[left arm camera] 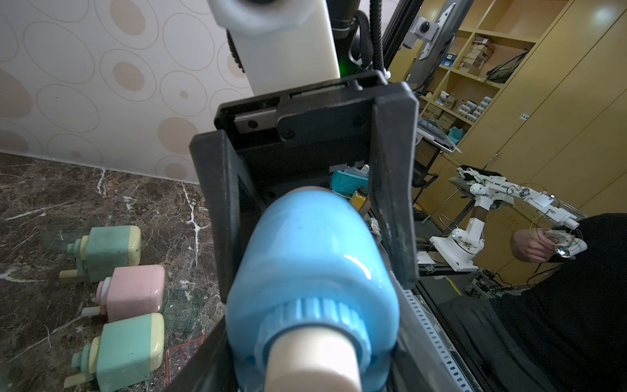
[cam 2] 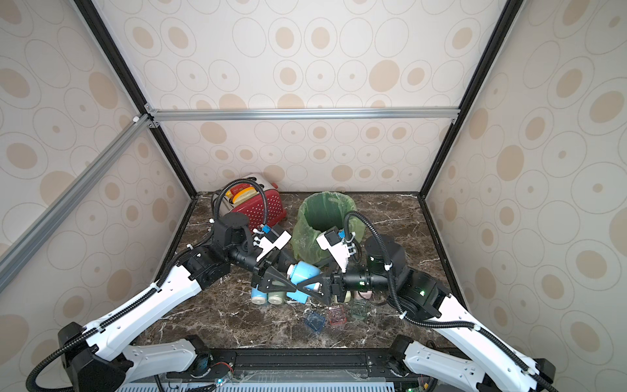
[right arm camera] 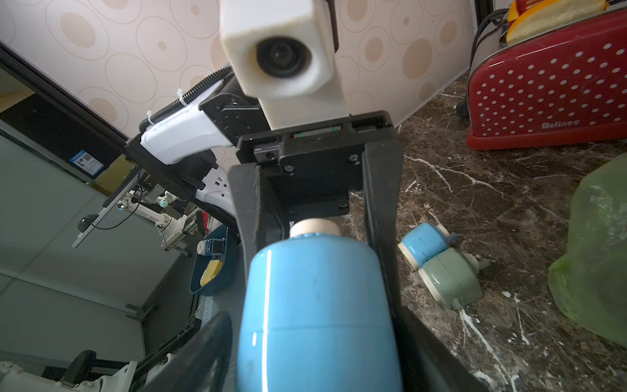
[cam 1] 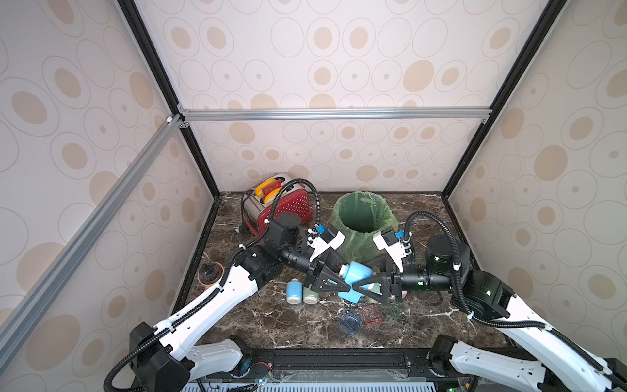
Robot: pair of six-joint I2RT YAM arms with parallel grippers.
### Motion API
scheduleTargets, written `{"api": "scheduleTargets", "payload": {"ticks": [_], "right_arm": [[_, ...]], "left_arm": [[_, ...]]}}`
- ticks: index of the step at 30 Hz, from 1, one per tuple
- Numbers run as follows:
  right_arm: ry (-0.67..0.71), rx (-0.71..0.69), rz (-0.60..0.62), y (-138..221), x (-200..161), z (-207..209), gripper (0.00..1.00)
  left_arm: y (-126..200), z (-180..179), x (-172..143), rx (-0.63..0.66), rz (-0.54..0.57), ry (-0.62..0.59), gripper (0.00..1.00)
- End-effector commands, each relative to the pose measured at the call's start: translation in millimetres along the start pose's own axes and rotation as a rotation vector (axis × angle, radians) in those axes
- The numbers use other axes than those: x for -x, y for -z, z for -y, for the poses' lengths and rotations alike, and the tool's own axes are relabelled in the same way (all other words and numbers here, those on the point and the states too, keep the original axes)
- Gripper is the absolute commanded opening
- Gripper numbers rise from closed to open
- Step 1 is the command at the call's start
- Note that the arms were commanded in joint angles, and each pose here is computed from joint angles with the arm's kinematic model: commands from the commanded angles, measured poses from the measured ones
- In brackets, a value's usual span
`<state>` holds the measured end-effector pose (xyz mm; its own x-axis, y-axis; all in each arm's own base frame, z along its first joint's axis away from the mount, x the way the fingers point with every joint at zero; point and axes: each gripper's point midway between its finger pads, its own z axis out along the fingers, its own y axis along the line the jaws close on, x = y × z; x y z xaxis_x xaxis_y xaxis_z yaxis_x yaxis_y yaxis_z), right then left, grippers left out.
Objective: Take out the pencil sharpener tray and clean the shavings
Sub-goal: Place the pencil sharpener at the center of the board.
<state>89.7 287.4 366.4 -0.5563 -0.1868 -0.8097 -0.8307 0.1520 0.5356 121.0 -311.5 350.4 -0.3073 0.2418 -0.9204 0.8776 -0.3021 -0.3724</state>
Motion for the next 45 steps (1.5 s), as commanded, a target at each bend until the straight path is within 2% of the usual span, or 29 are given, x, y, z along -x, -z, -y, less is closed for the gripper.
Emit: {"api": "scheduleTargets", "payload": {"ticks": [1,4,6,9,11,13,14,16,19,22,24,26,31,34,39,45], "right_arm": [[0.013,0.024,-0.019,-3.0,-4.7,-1.0,0.69],[0.016,0.005,-0.015,-0.9,-5.1,1.0,0.55],[0.022,-0.016,-0.012,2.2,-6.3,3.1,0.50],[0.026,-0.078,-0.008,6.8,-9.7,13.2,0.44],[0.023,-0.117,-0.005,7.6,-13.6,21.7,0.41],[0.016,-0.180,-0.011,7.4,-19.8,36.1,0.39],[0.012,-0.206,-0.013,6.7,-23.2,42.8,0.39],[0.006,-0.254,-0.017,1.6,-33.7,60.3,0.38],[-0.020,-0.320,-0.028,-10.9,-52.9,89.5,0.35],[-0.017,-0.402,-0.013,-27.0,-69.1,116.6,0.32],[0.023,-0.502,-0.026,-36.3,-82.1,133.0,0.33],[0.067,-0.590,-0.061,-46.5,-94.0,144.8,0.33],[0.117,-0.821,-0.130,-67.8,-118.7,176.9,0.32],[0.119,-0.917,-0.125,-71.6,-130.5,191.0,0.32],[0.097,-1.016,-0.085,-60.7,-142.1,207.6,0.36],[0.079,-1.033,-0.085,-57.5,-157.5,217.3,0.45]], "left_arm": [[2.5,13.5,21.3,-0.002,0.026,-0.127,0.00],[2.3,11.9,20.3,0.006,0.024,-0.124,0.00],[2.8,7.4,20.4,0.032,0.025,-0.122,0.00],[6.5,-6.3,22.7,0.115,0.035,-0.114,0.30],[11.2,-14.9,27.1,0.166,0.058,-0.108,0.60],[19.7,-25.3,35.4,0.229,0.105,-0.094,0.84],[26.1,-32.9,39.7,0.279,0.129,-0.086,0.91],[48.5,-56.5,48.1,0.442,0.191,-0.043,0.98],[91.9,-95.7,55.3,0.724,0.267,0.056,0.99],[139.8,-126.4,49.4,1.002,0.291,0.184,0.99],[167.4,-136.1,42.0,1.148,0.297,0.257,0.99],[190.2,-138.2,33.9,1.230,0.312,0.324,0.99],[236.2,-131.0,16.7,1.335,0.420,0.426,0.99],[246.4,-128.1,11.7,1.347,0.445,0.431,0.99],[251.0,-130.0,7.1,1.345,0.445,0.434,0.99],[248.9,-138.3,6.8,1.308,0.467,0.444,0.99]]}}
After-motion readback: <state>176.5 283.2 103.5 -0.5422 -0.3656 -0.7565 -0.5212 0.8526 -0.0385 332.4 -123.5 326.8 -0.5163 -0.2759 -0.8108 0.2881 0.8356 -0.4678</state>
